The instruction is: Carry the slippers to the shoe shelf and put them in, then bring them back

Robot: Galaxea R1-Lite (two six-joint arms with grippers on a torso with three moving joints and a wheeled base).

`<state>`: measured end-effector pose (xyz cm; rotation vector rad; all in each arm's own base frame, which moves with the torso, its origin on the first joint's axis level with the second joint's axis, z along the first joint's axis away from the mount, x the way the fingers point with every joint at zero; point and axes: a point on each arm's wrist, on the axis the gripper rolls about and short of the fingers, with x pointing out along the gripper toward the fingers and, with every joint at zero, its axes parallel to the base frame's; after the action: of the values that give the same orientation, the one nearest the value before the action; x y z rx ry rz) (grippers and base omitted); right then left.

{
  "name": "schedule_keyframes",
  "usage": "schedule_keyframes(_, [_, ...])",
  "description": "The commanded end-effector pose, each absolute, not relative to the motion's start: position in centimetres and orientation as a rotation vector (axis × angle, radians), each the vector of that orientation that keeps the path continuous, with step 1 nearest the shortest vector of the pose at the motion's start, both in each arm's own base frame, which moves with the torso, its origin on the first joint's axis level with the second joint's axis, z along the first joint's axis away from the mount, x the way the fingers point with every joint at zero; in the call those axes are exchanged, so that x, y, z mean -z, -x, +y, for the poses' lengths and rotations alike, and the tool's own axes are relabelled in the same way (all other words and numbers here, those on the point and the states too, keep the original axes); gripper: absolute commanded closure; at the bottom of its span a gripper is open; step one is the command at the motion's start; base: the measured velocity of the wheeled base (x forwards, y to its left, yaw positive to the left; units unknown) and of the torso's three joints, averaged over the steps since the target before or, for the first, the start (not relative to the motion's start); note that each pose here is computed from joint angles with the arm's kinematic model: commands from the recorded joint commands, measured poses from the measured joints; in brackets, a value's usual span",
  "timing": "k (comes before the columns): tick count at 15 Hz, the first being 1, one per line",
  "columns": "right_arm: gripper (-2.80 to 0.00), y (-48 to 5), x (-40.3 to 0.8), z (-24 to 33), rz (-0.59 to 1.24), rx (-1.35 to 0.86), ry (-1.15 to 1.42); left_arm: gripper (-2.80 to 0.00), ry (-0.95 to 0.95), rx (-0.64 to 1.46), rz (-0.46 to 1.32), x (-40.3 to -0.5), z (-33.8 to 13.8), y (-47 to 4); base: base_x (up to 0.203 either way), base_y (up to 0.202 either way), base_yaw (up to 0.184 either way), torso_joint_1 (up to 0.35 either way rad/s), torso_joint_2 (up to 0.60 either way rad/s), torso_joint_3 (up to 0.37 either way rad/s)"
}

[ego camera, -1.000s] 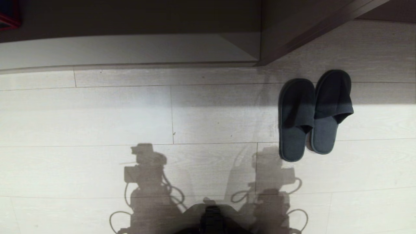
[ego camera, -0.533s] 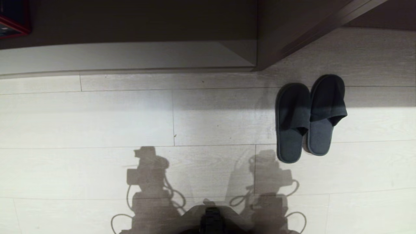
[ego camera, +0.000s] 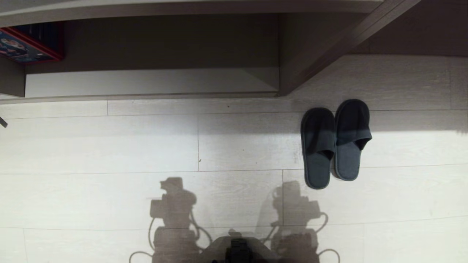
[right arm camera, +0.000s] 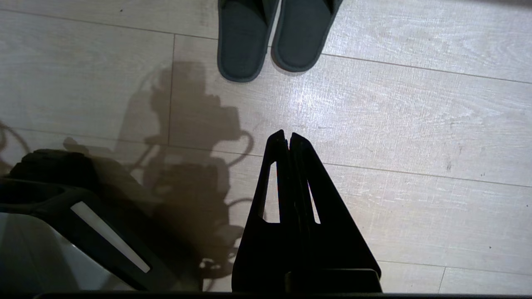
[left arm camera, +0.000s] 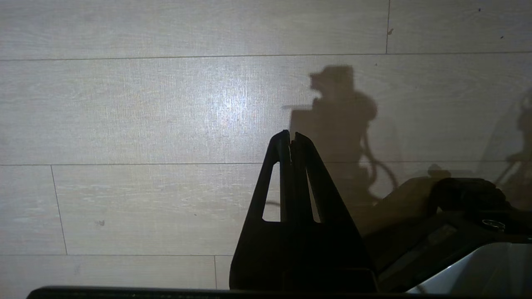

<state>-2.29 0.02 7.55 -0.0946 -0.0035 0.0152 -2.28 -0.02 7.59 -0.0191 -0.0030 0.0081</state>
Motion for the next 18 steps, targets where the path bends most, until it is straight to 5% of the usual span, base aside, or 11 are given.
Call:
schedule_keyframes(1, [0.0, 2.27, -7.57, 0.02, -0.001, -0.017, 0.095, 0.0, 0.02, -0.009, -0.003, -7.6, -0.02, 2.27, 0.0, 0.0, 0.0, 0.001, 0.0, 0.194])
schedule_keyframes(18, [0.0, 2.27, -7.57, 0.02, -0.001, -0.017, 0.094, 0.0, 0.02, -0.009, -0.003, -7.6, -0.02, 2.27, 0.0, 0.0, 0.0, 0.004, 0.0, 0.203])
